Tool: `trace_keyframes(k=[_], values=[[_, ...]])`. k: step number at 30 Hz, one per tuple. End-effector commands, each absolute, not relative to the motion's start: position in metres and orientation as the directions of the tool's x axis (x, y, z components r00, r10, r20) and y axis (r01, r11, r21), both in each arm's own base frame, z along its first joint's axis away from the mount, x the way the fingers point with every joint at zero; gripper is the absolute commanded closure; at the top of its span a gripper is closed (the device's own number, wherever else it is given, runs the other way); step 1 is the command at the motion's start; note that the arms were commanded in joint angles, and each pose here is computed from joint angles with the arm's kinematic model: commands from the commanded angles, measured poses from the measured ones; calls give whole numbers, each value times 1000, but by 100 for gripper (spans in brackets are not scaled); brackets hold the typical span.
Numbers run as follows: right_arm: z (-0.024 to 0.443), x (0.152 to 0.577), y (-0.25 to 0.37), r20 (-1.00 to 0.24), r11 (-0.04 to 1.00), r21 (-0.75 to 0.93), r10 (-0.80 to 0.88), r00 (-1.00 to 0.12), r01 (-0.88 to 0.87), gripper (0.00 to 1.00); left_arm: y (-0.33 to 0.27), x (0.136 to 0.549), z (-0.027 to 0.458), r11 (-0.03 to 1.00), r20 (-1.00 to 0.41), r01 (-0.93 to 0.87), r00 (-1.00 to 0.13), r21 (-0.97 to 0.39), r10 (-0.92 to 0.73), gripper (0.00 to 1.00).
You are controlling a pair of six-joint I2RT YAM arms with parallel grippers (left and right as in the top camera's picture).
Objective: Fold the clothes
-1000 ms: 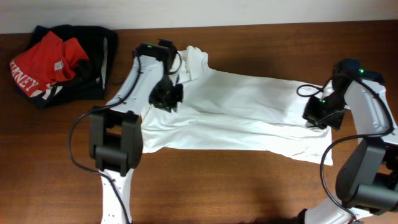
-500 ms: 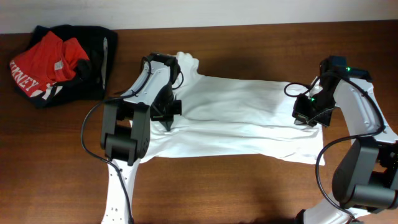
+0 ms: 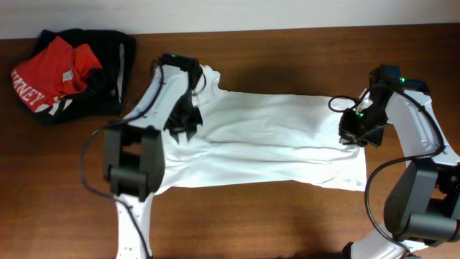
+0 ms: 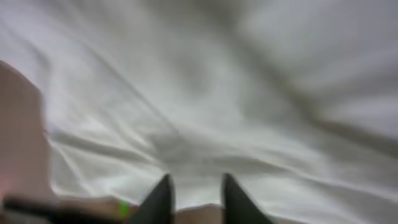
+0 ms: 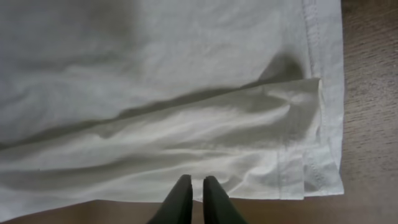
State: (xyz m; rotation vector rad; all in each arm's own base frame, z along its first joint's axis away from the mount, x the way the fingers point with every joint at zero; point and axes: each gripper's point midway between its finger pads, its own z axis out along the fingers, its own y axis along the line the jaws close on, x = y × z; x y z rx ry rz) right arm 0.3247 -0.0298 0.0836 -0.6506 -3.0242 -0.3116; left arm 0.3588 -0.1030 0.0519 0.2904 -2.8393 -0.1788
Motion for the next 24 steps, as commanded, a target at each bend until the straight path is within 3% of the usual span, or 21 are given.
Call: trace_keyframes(k=[1, 4, 8, 9, 12, 17, 24], values=[[85, 331, -28, 55, 897, 198, 392, -919, 394, 86, -103, 397, 90, 994, 44, -85, -995, 69, -88, 38], [85, 331, -28, 53, 897, 199, 392, -919, 394, 84, -110, 424, 94, 996, -64, -88, -994, 29, -86, 17], [85, 332, -27, 51, 896, 206, 391, -919, 393, 82, -118, 477, 104, 999, -280, -49, -959, -2, -47, 13], [86, 333, -26, 48, 895, 215, 391, -919, 392, 81, -119, 498, 111, 999, -368, -42, -929, 2, -38, 7], [86, 336, -24, 41, 892, 231, 391, -920, 389, 81, -129, 545, 135, 998, -561, 56, -826, 19, 57, 7], [87, 337, -21, 52, 877, 248, 413, -909, 412, 80, -121, 591, 164, 986, -714, 140, -680, 94, 165, 7], [88, 338, -18, 51, 873, 262, 412, -910, 411, 74, -62, 606, 117, 994, -668, 49, -737, 95, 100, 10]])
